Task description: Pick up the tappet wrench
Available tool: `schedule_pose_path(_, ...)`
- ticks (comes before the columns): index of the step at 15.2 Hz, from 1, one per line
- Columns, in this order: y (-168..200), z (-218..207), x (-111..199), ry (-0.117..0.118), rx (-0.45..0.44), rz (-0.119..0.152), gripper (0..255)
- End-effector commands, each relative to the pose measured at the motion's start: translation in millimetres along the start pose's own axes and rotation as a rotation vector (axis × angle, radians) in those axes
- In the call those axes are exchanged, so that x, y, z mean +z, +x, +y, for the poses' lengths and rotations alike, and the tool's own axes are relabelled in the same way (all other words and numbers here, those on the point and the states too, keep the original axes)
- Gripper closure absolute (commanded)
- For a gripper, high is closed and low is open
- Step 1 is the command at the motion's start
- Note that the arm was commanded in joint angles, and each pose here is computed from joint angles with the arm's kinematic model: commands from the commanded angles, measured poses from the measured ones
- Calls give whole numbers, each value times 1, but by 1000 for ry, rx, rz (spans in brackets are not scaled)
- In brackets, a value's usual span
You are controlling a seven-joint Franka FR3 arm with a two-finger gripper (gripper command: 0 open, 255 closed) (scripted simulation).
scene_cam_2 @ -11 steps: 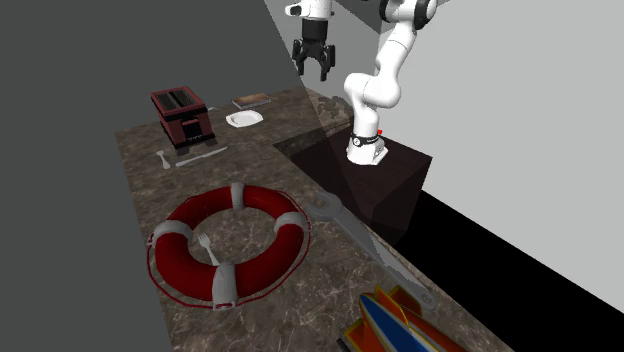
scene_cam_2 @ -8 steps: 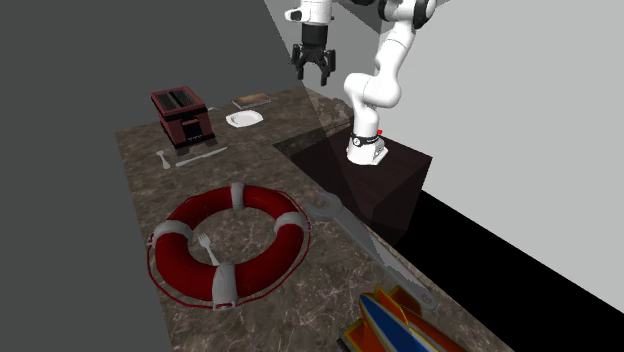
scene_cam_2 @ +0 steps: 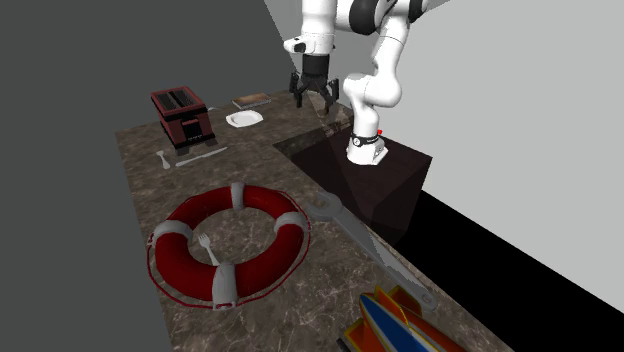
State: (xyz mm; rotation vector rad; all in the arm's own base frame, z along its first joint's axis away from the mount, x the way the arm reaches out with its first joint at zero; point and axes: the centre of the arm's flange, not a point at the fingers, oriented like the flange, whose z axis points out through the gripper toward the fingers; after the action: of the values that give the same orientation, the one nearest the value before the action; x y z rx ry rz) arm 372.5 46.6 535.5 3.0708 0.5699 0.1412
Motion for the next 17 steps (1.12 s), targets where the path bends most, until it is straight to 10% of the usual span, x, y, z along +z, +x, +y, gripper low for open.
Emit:
schedule_pose_path(1, 16, -12, 19, -1, -57, 0, 0)
schedule_pose_path(17, 114, -137, 158, -10, -499, -14, 0)
